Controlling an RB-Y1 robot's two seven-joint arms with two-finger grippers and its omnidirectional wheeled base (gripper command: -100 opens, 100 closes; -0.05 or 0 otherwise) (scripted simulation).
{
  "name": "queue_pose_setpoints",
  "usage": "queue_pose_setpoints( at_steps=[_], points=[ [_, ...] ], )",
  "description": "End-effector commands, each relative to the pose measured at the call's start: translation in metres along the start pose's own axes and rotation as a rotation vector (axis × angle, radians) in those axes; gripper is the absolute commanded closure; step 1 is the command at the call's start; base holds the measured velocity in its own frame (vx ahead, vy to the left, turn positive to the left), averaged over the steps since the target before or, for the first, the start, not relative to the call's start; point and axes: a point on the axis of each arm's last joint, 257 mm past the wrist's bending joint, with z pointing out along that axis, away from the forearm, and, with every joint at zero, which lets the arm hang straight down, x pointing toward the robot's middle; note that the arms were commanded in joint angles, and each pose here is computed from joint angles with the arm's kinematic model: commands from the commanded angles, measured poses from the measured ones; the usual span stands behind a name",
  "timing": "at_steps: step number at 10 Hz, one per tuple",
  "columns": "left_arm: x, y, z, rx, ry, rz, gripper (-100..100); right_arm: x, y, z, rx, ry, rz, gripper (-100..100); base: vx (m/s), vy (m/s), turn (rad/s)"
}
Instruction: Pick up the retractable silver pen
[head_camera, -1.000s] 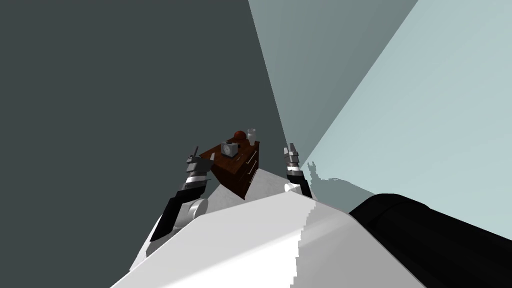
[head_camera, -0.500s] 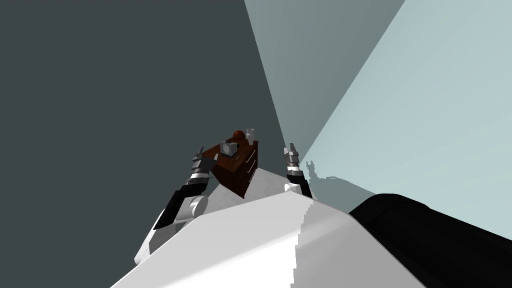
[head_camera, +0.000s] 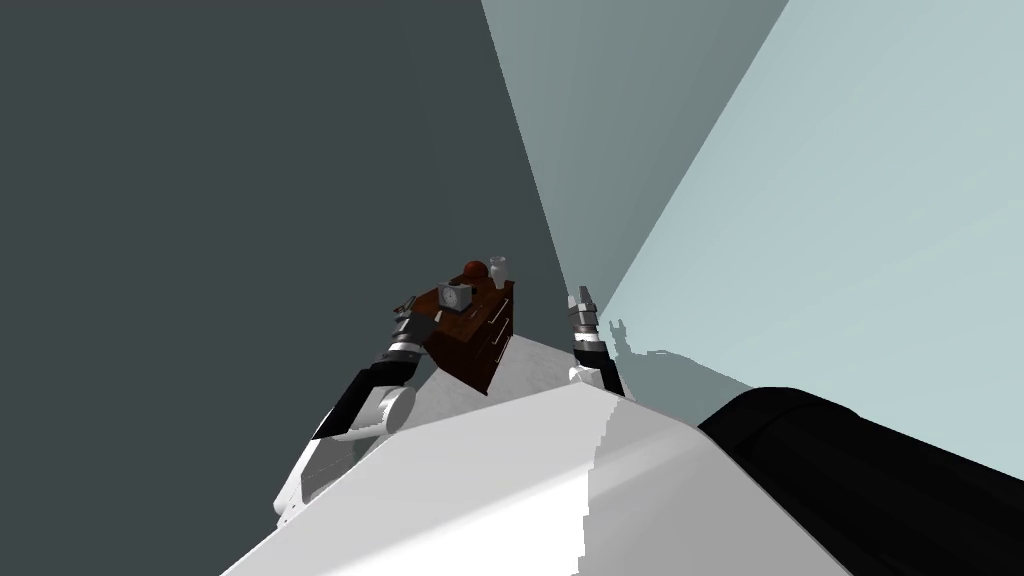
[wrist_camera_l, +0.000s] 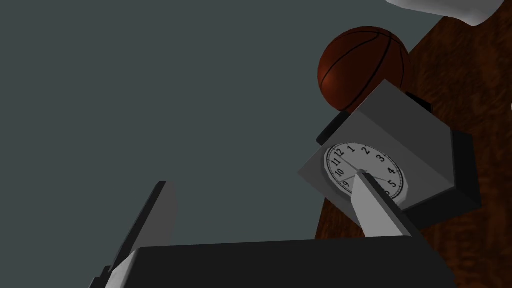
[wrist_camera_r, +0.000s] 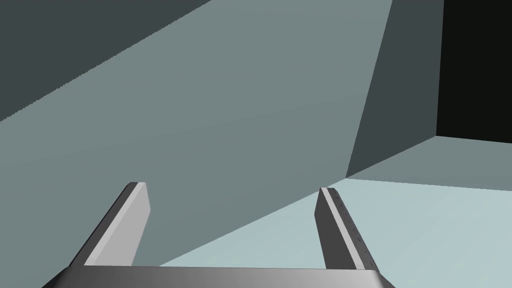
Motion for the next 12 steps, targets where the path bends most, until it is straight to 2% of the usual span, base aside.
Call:
queue_pose_setpoints(
  at_steps=[1,2,3,4,5,6,7,9,10,11,12],
  points=[
    [-0.006,0.012,0.005,-0.048,-0.013,-0.051,-100,0.000,0.000,0.000,0.000,0.000,0.000,0,-0.036,-0.019,-0.068],
    [-0.009,0.019,0.005,-0.075,-0.026,-0.051,-100,0.000,0.000,0.000,0.000,0.000,0.000,0,-0.031,-0.010,-0.033],
    [-0.012,0.025,0.008,-0.101,-0.033,-0.095,-100,0.000,0.000,0.000,0.000,0.000,0.000,0,-0.027,-0.009,-0.060],
    [-0.015,0.031,0.007,-0.125,-0.045,-0.095,-100,0.000,0.000,0.000,0.000,0.000,0.000,0,-0.022,-0.012,-0.035],
    [-0.019,0.036,0.010,-0.151,-0.054,-0.139,-100,0.000,0.000,0.000,0.000,0.000,0.000,0,-0.022,-0.020,-0.076],
    [-0.022,0.044,0.009,-0.181,-0.069,-0.138,-100,0.000,0.000,0.000,0.000,0.000,0.000,0,-0.017,-0.016,-0.032],
    [-0.027,0.050,0.011,-0.209,-0.083,-0.182,-100,0.000,0.000,0.000,0.000,0.000,0.000,0,-0.014,-0.025,-0.049],
    [-0.031,0.059,0.009,-0.244,-0.101,-0.181,-100,0.000,0.000,0.000,0.000,0.000,0.000,0,-0.007,-0.017,-0.018],
    [-0.036,0.066,0.010,-0.275,-0.119,-0.223,-100,0.000,0.000,0.000,0.000,0.000,0.000,0,-0.003,-0.018,-0.079],
    [-0.039,0.072,0.007,-0.300,-0.133,-0.222,-100,0.000,0.000,0.000,0.000,0.000,0.000,0,-0.004,-0.020,-0.034],
    [-0.045,0.078,0.008,-0.329,-0.152,-0.263,-100,0.000,0.000,0.000,0.000,0.000,0.000,0,0.005,-0.032,-0.068]
  ],
)
